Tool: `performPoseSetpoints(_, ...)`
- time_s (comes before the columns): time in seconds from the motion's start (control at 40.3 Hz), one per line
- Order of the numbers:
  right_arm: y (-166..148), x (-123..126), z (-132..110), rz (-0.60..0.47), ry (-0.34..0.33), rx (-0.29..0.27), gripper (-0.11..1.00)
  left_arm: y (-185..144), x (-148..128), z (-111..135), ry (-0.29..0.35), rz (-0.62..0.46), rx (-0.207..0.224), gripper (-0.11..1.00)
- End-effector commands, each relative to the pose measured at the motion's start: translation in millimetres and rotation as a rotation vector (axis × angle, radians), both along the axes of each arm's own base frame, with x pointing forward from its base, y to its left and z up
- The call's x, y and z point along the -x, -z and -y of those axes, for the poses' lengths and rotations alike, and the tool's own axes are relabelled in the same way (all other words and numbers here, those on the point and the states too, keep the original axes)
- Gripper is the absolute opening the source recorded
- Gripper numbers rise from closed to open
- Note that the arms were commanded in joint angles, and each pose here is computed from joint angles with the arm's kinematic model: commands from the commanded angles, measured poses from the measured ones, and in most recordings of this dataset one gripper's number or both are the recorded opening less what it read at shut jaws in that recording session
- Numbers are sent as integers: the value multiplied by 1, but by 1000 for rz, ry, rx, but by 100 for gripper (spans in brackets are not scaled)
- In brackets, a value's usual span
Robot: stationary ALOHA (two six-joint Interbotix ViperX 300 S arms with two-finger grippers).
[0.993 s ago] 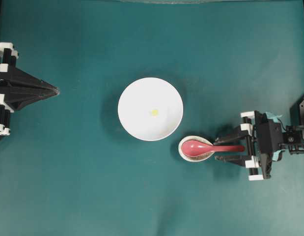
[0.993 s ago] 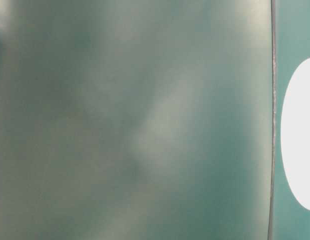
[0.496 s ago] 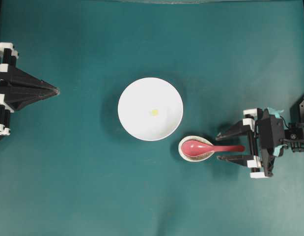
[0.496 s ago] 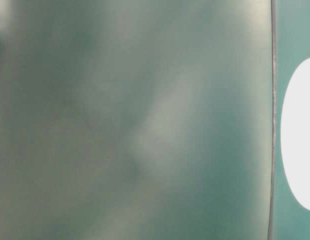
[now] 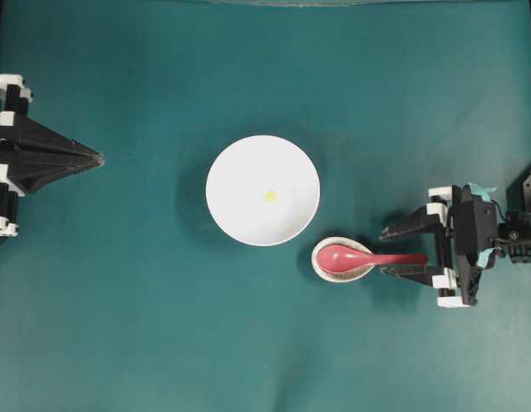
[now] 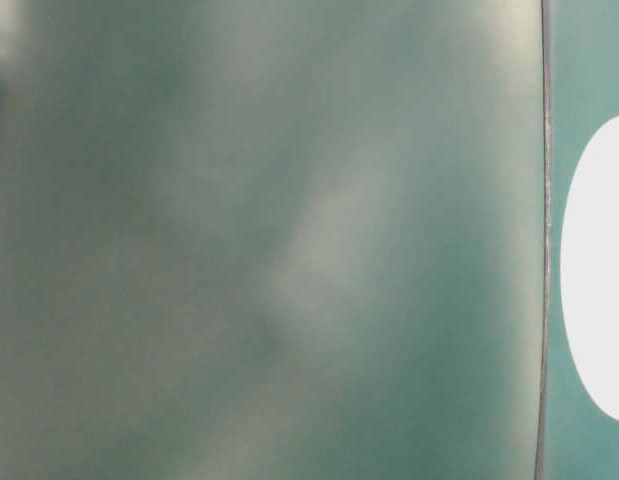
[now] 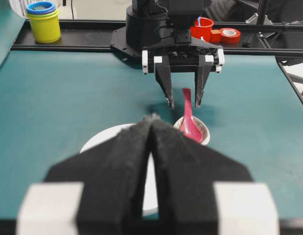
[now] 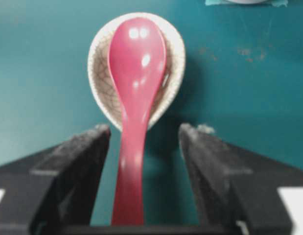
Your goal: Scoop the yellow hexagonal prism block from the bowl with a spoon using the right arm.
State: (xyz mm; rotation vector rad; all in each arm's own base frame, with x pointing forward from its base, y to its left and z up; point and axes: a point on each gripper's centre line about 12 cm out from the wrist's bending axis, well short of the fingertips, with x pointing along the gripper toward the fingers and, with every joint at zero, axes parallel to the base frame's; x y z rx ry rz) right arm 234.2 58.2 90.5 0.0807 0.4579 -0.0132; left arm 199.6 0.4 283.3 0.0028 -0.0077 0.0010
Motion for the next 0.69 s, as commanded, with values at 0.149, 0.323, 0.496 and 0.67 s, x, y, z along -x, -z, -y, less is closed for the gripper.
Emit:
performPoseSetpoints(0.149, 3, -3, -1, -7, 8, -9, 62, -6, -3, 0, -1, 12, 0, 1)
performPoseSetpoints(0.323, 8, -3, -1, -21, 14, -11, 62, -5, -3, 0, -1, 11, -1, 1)
performPoseSetpoints(0.496, 7, -4, -2, -17, 12, -12, 62, -5, -3, 0, -1, 11, -1, 1)
performPoseSetpoints(0.67, 8, -4, -2, -20, 9, -10, 62, -5, -3, 0, -1, 11, 0, 1)
